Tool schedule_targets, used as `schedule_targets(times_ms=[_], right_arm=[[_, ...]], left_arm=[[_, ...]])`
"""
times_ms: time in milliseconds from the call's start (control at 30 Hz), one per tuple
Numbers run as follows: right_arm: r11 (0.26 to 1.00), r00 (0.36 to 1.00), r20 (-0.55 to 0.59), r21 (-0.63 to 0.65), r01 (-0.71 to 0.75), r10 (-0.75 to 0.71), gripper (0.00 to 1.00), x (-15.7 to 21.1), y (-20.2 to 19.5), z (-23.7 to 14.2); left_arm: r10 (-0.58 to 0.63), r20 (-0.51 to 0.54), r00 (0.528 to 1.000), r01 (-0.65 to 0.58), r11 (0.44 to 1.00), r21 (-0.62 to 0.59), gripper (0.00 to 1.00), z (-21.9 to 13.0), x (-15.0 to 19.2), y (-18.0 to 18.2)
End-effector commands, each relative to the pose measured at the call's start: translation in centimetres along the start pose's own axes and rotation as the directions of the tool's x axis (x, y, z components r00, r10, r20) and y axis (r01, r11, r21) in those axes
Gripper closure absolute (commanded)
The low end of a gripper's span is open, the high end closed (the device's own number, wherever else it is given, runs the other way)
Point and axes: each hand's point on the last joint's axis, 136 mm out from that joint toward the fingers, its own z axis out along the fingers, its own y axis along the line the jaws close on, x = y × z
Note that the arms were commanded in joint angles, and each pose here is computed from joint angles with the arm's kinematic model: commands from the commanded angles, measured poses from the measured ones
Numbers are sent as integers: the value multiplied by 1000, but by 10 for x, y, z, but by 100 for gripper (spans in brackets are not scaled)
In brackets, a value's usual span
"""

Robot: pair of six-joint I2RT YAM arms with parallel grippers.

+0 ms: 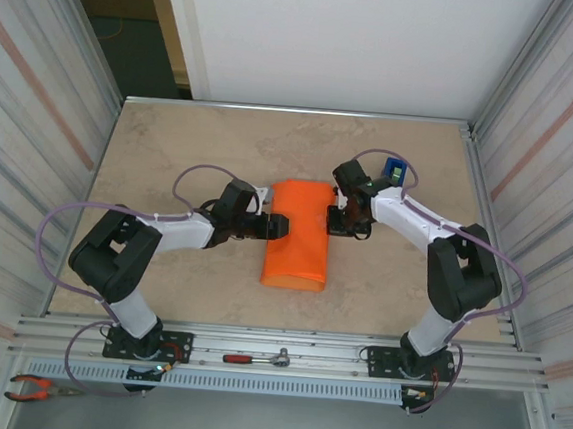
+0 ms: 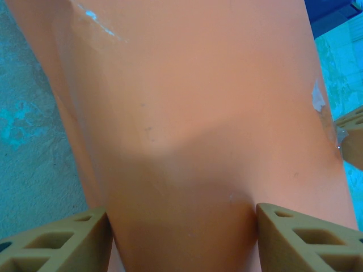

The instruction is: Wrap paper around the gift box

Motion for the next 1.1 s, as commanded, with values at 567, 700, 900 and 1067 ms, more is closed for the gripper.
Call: schedule_targets(times_ms=[567, 700, 900, 1067], right_arm=[[946, 969, 102, -260, -193, 226, 97, -15, -14, -41], [922, 963, 151, -353, -158, 223, 96, -35, 15, -56], [902, 952, 197, -409, -136, 233, 96, -57, 52, -50], [895, 937, 214, -413, -170, 276, 99, -59, 55, -28]], left_arm=[[-112, -145, 983, 81, 975, -209, 37, 0, 58, 52], [-117, -142, 983, 86, 975, -207, 37, 0, 59, 53], [-118, -147, 982, 86, 975, -203, 37, 1, 61, 53], [-119, -147, 982, 88, 976, -199, 37, 2, 61, 52]])
